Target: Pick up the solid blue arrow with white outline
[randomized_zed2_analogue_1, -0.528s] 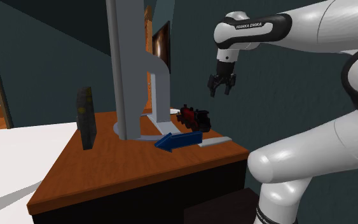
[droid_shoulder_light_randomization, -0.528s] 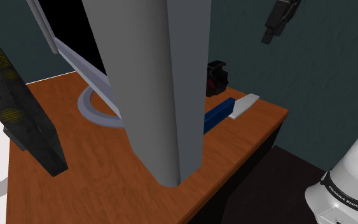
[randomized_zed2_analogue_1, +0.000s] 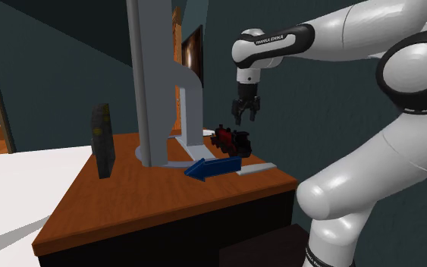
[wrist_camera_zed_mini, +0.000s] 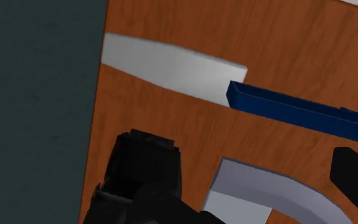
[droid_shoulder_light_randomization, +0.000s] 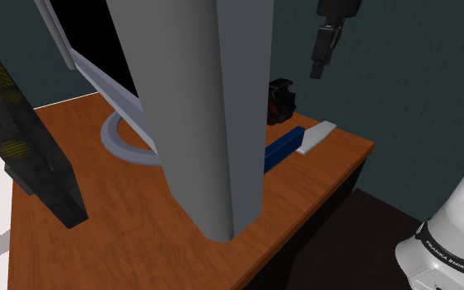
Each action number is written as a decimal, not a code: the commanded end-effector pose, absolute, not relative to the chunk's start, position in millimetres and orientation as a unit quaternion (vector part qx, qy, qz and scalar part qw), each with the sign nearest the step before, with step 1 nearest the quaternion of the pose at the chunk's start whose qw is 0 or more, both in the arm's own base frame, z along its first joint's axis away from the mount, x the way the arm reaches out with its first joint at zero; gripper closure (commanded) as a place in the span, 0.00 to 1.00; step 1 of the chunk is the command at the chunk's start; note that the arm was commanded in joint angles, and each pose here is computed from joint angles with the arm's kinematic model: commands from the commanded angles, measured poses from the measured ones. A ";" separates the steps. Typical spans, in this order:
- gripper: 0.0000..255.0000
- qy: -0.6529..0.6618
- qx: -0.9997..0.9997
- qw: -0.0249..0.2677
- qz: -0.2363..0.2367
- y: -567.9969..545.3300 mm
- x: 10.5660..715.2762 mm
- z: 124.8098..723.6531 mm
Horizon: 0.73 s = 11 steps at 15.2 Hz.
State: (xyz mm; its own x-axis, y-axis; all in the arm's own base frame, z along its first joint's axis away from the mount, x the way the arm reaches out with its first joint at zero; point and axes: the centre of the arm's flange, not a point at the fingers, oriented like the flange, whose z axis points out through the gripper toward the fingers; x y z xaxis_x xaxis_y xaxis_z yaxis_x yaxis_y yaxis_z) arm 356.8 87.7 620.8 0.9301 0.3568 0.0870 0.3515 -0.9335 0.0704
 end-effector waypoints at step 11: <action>0.00 0.374 0.922 0.050 -0.084 229.1 408.8 518.4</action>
